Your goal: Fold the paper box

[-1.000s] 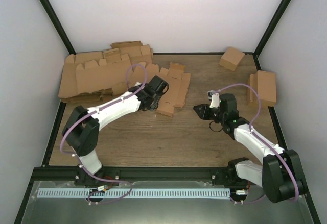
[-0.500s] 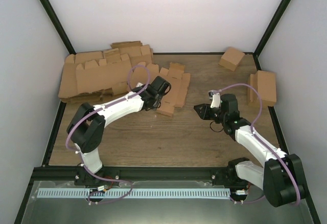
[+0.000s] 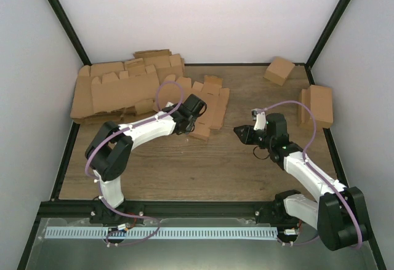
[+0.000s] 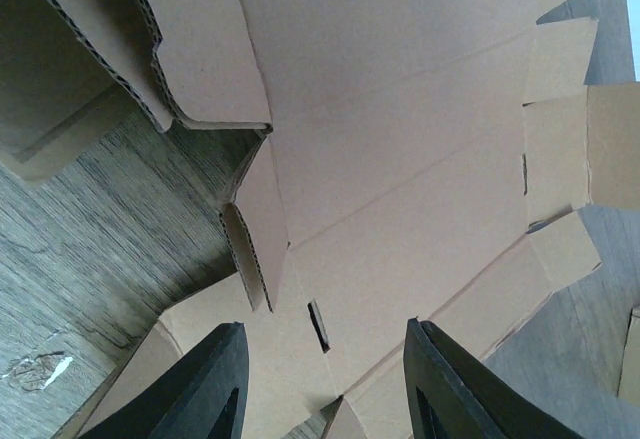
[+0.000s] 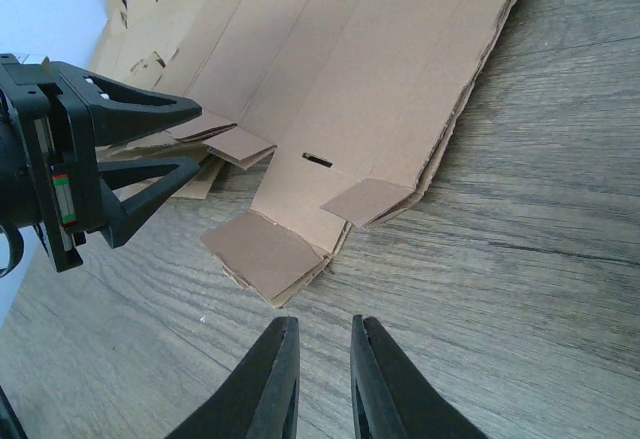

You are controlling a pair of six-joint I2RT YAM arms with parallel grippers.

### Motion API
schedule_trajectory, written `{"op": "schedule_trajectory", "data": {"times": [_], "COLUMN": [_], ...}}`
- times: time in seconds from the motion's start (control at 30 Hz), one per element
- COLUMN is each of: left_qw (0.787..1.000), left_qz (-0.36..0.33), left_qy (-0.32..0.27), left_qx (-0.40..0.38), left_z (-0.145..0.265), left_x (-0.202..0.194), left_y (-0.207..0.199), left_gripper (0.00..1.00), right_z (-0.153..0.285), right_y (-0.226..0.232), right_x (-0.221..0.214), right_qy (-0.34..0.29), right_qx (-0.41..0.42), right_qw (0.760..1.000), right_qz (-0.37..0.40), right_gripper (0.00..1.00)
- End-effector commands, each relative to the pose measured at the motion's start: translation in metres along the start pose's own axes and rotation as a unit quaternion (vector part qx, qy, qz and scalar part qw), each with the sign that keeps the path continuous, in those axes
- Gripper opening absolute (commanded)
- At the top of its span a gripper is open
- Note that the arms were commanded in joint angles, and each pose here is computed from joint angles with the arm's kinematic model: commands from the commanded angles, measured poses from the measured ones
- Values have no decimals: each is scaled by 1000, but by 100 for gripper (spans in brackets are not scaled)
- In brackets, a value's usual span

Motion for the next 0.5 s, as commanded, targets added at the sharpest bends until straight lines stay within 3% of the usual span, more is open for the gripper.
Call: {"op": "schedule_trajectory", "data": {"times": [0.0,0.47], "left_qw": [1000,1000], "left_qz": [5,2], "left_qy": [-1,3], "left_qx": [2,6], "left_z": [-12,-15], "left_x": [2,2], "left_y": [6,9], "left_gripper": [45,45], "right_z": [3,5], "right_y": [3,4], "right_x": [10,11], "right_qy": [-11,-13], "right_qx": [0,1], "right_qw": [1000,1000], "right_qz": [11,11], "right_gripper": [17,17]}}
Point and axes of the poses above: each gripper's point midway between its finger pads, its own z axis back along the fingers, its own y axis along the line the jaws close on, x = y × z, the point moved 2 cm from there along z, back along the fingers, and after that the axes turned 12 degrees about z, right-handed, at the moved point
